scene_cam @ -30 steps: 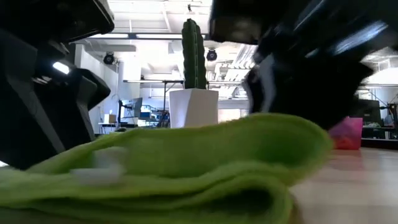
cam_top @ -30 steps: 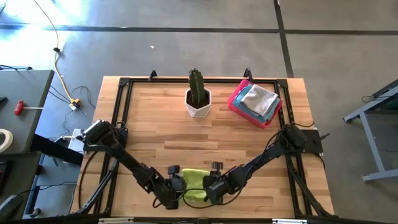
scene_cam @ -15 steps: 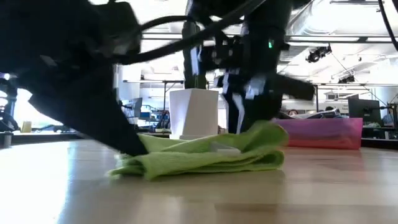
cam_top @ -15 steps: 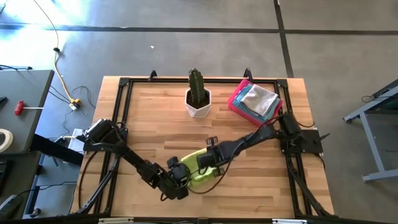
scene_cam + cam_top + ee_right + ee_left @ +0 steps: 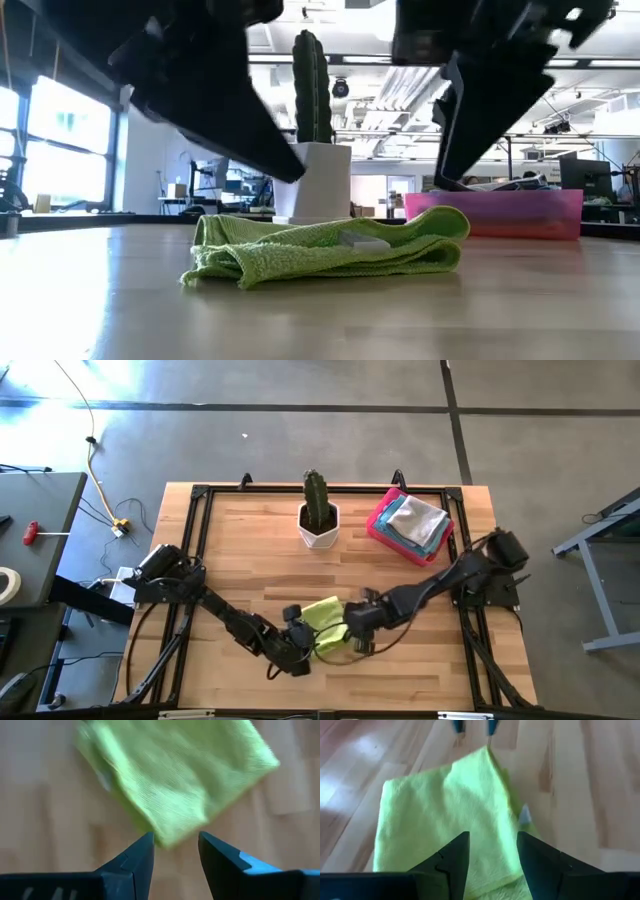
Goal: Fold microfiber towels
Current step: Put the green microfiber towel into the red bin
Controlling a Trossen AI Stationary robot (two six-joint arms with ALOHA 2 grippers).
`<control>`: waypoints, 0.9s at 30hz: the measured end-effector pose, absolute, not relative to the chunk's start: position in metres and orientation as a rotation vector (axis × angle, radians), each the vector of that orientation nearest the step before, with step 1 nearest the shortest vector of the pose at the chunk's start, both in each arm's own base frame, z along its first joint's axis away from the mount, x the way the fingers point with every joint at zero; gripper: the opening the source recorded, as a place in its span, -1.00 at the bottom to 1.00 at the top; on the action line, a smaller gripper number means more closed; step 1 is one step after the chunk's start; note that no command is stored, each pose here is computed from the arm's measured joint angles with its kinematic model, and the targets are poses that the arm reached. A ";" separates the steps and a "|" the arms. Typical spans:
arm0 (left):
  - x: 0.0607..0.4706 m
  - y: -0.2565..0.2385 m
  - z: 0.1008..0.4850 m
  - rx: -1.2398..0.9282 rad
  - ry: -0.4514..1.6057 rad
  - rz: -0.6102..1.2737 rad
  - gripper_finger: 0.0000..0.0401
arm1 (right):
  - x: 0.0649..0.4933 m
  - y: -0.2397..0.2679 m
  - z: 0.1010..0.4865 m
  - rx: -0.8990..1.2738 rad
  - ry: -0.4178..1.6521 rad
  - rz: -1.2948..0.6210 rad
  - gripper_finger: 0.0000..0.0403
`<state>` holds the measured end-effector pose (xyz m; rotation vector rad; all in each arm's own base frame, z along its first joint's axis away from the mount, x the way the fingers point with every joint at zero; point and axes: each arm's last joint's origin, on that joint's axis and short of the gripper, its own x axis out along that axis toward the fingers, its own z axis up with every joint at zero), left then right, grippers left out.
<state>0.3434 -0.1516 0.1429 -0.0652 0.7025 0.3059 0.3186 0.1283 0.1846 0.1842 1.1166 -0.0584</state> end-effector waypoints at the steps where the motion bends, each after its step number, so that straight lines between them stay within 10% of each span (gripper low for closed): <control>1: 0.342 -0.151 0.141 -0.051 0.719 0.305 -0.22 | 0.314 0.130 0.181 0.247 1.065 -0.057 -0.27; 27: 0.331 -0.140 0.108 -0.024 0.893 0.418 -0.22 | 0.315 0.099 0.118 0.975 0.895 -0.320 0.23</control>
